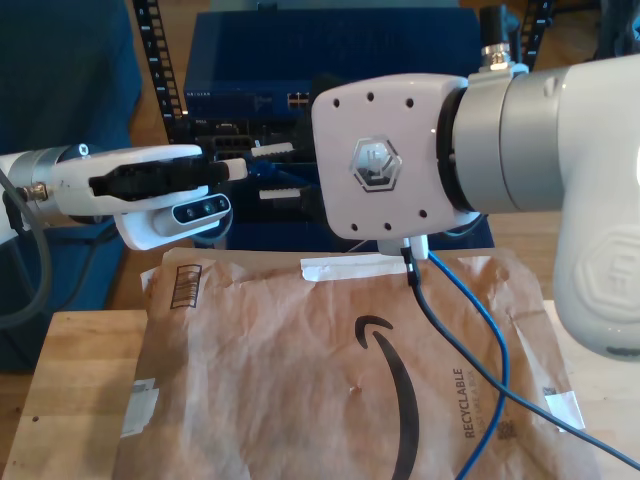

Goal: Grab the cable and plug it in

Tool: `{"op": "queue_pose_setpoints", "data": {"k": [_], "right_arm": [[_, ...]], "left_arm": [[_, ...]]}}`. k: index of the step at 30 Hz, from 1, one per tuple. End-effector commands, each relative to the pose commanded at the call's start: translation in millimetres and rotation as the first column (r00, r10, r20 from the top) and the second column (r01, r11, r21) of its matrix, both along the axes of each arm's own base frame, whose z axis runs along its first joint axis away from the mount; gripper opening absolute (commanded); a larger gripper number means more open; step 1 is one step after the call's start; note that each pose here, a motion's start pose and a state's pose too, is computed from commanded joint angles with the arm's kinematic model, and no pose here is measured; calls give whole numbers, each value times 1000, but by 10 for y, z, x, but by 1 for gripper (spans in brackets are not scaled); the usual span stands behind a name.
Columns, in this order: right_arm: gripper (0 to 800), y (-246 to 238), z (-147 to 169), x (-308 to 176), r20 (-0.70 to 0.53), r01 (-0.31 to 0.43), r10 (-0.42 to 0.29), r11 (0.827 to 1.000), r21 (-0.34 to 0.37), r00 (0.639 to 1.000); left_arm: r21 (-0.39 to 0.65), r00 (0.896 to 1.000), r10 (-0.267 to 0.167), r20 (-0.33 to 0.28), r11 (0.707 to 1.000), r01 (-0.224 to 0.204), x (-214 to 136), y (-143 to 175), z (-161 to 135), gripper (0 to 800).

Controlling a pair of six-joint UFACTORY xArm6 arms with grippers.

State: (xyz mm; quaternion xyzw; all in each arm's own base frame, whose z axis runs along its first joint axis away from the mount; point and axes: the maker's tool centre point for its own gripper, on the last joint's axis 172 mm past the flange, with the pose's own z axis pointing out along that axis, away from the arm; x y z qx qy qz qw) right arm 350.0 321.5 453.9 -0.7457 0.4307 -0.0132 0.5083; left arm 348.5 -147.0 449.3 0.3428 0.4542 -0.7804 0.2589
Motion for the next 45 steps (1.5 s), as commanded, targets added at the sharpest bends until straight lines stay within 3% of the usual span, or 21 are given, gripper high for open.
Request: {"op": "queue_pose_setpoints", "data": {"k": [4,5,6,8,10,14,17,21,24,30,32,34,38,42,45], "right_arm": [[172,0,-9,-1,-4,2,-2,1000,2,1000],[120,2,-7,-2,-8,3,-3,1000,6,1000],[43,7,-10,-6,-19,5,-5,1000,17,1000],[7,16,-13,-7,-41,13,-11,999,42,999],[2,9,-5,-5,-41,14,-12,999,45,999],[2,-1,-5,5,-43,18,-16,999,46,999],[1,-1,-26,17,-59,28,-25,998,50,998],[1,-95,-36,98,-76,65,-60,996,58,995],[1,-211,-65,195,-105,113,-105,991,67,989],[1,-642,-257,552,-149,239,-230,970,49,962],[2,-805,-341,635,-160,277,-268,960,41,950],[1,-991,-358,739,-162,319,-310,947,38,937],[1,-1242,-543,861,-188,376,-366,927,16,911],[1,-1449,-715,991,-210,419,-412,908,-11,887],[1,-1590,-715,1067,-209,447,-440,894,-15,873]], "left_arm": [[-10,1000,-16,9,1000,16,-37,14,48,44],[-12,1000,-23,9,1000,23,-59,16,70,143],[-24,999,-40,4,999,41,-105,28,96,294],[-37,998,-64,10,997,64,-161,49,152,361],[-39,998,-61,7,997,61,-163,46,145,549],[-33,998,-60,12,998,61,-156,51,158,615],[-9,999,-35,11,999,35,-89,44,111,730],[48,998,56,17,997,-57,120,77,-4,794],[133,997,79,18,988,-81,157,89,-177,795],[310,990,127,54,941,-138,205,250,-469,797],[365,986,153,70,916,-168,253,387,-561,797],[471,981,165,100,861,-193,248,570,-726,797],[637,981,138,138,746,-195,105,811,-996,798],[712,973,173,152,664,-229,9,1283,-1140,798],[759,967,151,207,599,-256,-117,1696,-1250,798]]}}
